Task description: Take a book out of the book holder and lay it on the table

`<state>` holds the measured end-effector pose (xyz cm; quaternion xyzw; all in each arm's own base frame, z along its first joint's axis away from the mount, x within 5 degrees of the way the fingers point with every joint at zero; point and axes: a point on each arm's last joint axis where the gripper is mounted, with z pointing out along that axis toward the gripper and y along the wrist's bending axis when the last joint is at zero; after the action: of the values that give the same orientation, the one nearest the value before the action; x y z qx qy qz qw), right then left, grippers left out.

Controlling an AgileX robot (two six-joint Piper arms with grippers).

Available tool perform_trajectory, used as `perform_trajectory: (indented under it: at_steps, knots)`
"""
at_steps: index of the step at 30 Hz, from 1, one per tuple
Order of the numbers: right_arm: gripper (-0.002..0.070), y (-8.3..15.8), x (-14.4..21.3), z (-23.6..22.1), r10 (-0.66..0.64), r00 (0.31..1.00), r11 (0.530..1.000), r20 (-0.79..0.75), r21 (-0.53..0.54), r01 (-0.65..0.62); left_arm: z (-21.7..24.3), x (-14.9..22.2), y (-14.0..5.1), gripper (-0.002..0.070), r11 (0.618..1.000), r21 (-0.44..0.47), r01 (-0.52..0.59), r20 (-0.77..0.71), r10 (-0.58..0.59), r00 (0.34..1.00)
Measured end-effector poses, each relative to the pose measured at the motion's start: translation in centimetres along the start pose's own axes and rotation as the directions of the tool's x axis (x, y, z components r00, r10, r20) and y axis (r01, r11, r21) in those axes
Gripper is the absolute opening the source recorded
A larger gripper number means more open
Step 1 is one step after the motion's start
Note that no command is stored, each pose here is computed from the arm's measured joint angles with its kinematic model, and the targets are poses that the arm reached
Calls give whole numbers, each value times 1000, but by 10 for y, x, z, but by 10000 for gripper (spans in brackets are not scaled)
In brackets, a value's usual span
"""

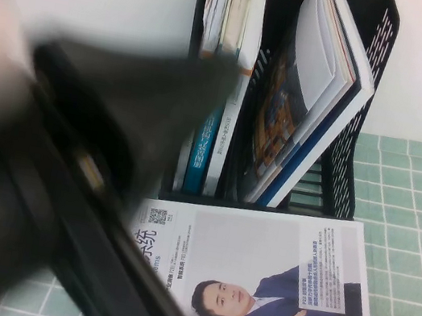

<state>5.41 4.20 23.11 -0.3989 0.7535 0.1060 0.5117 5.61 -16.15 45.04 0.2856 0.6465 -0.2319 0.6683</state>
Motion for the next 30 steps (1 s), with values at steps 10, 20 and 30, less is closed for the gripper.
perform_trajectory:
  at_steps: [10,20,30]
  knots:
    - [0,-3,5,2,-88,996,995,-13,48,88,18,73,-39,-2,995,103,13,-109,-1,994]
    - [0,-3,6,3,-91,996,995,-17,49,92,24,85,-51,-2,993,119,-12,-147,29,989]
    - [0,-3,6,3,-93,996,994,-18,50,94,23,91,-46,-2,998,55,29,-224,-16,974]
